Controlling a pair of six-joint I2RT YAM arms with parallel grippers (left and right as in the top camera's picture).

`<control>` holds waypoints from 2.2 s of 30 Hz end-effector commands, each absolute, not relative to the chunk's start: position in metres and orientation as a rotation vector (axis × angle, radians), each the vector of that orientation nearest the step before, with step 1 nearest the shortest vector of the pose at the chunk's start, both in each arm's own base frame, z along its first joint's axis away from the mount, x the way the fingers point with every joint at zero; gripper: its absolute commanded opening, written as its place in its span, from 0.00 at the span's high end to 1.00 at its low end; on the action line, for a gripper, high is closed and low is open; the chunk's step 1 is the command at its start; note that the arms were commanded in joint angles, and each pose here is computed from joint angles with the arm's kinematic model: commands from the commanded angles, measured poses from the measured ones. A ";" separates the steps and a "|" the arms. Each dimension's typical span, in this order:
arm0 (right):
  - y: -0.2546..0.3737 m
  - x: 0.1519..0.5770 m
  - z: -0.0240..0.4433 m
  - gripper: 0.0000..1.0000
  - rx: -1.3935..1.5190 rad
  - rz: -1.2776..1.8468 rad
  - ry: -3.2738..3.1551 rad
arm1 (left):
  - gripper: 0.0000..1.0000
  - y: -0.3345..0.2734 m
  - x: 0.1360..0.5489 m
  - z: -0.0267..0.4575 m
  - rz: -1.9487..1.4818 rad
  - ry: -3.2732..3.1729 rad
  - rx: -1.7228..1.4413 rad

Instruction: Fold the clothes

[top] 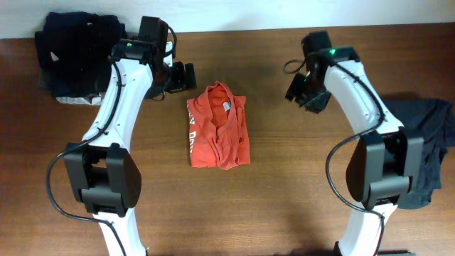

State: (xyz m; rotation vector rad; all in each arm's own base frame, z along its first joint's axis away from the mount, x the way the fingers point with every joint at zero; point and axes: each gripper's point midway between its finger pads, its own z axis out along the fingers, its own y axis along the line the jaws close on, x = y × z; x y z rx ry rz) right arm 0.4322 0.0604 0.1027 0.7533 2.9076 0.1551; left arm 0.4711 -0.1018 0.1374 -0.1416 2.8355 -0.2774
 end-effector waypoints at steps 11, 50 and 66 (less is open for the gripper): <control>0.032 0.414 0.151 0.01 0.750 -0.083 2.885 | 0.01 -0.103 0.473 0.158 -0.302 2.786 -0.147; 0.032 0.416 0.151 0.01 0.749 -0.078 2.878 | 0.14 -0.017 0.438 0.197 -0.221 2.794 -0.401; 0.032 0.416 0.151 0.01 0.749 -0.078 2.878 | 0.04 -0.003 0.365 0.255 -0.133 2.532 -0.513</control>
